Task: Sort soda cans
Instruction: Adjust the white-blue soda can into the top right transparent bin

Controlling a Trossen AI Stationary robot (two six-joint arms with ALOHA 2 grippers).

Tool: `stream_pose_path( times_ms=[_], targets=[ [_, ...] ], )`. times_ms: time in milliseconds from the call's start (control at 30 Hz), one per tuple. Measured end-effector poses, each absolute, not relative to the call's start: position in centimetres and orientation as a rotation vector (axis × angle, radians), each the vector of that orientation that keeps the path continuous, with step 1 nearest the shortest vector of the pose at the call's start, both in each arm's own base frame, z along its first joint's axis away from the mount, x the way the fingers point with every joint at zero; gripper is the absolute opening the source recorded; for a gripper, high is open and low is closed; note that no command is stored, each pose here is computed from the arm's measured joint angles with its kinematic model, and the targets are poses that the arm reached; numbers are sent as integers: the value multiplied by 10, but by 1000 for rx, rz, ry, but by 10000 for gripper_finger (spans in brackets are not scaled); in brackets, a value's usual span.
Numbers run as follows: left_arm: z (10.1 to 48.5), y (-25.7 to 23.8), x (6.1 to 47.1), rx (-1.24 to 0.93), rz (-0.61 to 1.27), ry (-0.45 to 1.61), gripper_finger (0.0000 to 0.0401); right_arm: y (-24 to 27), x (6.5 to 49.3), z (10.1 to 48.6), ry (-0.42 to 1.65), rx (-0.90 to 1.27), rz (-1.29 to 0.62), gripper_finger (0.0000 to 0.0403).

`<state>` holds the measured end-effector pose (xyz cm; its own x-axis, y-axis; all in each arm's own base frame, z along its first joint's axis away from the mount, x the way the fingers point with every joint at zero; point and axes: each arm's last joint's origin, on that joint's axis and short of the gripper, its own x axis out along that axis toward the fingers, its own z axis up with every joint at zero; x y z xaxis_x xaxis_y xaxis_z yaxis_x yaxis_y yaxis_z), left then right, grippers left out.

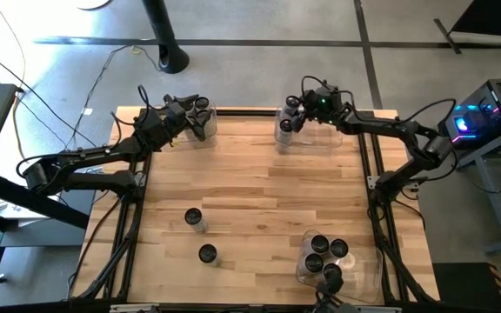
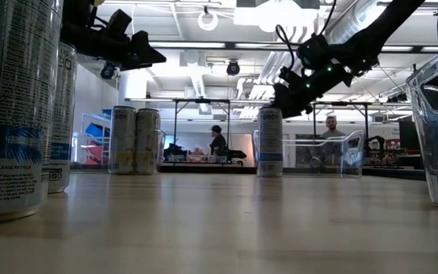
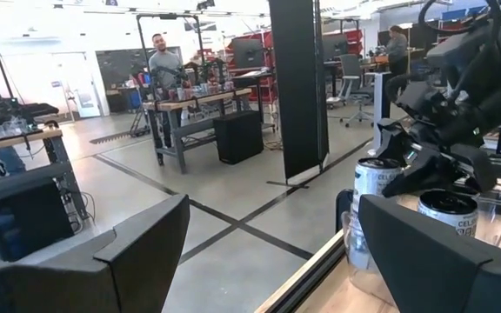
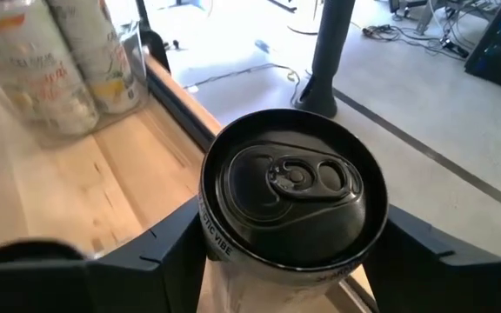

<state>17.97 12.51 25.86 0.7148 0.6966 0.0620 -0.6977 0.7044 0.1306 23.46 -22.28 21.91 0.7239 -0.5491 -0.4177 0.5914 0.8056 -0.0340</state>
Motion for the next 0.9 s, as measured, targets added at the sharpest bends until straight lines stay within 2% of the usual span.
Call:
stream_pose_path(
  times_ms=[267, 767, 900],
  targets=[
    [259, 125, 180, 156, 775, -5, 330, -224, 236, 222, 444, 114, -624, 251],
    [257, 125, 180, 145, 774, 7, 330, -221, 236, 218, 497, 107, -587, 258],
    [257, 125, 180, 145, 774, 7, 330, -220, 235, 217, 511, 97, -571, 283]
  ],
)
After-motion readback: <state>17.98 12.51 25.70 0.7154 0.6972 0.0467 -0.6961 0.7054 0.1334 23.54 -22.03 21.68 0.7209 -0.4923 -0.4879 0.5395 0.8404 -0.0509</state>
